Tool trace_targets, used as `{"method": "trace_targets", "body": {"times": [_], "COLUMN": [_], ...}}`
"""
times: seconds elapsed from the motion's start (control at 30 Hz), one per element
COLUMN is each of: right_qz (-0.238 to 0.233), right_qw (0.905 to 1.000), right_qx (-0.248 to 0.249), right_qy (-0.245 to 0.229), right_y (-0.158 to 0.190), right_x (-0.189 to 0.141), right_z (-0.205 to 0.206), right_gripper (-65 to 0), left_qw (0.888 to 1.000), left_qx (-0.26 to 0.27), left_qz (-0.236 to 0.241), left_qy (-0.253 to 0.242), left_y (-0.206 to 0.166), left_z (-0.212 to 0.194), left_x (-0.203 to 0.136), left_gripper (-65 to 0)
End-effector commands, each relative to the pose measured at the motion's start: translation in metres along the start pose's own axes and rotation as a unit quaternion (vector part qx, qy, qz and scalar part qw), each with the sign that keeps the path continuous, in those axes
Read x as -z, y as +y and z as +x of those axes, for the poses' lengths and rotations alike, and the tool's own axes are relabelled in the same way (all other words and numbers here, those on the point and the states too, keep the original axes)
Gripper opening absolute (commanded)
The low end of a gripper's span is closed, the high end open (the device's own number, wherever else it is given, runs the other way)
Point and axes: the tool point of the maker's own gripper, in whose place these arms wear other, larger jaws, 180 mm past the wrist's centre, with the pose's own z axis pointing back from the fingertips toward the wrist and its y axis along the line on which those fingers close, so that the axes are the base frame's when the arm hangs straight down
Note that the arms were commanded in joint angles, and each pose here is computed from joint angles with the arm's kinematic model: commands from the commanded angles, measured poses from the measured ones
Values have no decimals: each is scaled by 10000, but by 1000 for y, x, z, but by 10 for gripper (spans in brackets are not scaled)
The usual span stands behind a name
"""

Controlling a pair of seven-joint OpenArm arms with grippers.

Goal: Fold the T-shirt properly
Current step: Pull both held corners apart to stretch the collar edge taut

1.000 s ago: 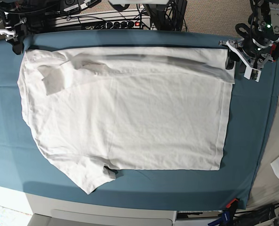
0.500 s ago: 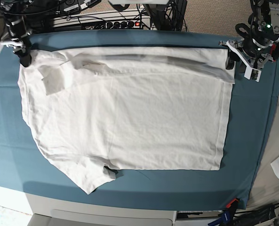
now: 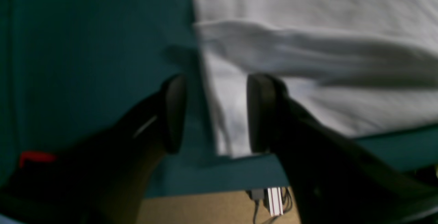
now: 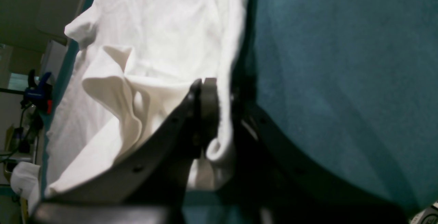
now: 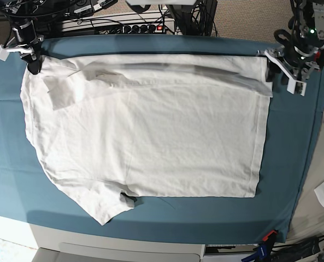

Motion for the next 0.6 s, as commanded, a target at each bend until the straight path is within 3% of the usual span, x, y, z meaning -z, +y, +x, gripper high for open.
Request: {"method": "trace_targets", "body": {"times": [0.0, 0.13, 0.33, 0.57], "right_qz": [-141, -180, -197, -191], "right_qw": [9996, 9994, 9994, 9993], "right_qx": [-151, -199, -215, -242], "right_qy": [210, 195, 201, 197], "right_y": [-5, -6, -7, -5], "right_x": [-2, -1, -1, 2], "right_z": [-4, -3, -4, -2], "right_gripper": [-650, -650, -650, -650], "left_qw": [9997, 9976, 9813, 9703], "left_qx": [19, -671, -1698, -1906], "left_qz": [72, 85, -847, -1398], "left_qy": [-215, -160, 323, 511], "left_y": [8, 33, 31, 14], "left_z": [14, 13, -20, -32], "left_x": [-1, 10, 19, 17], "left_gripper": [-354, -354, -353, -330]}}
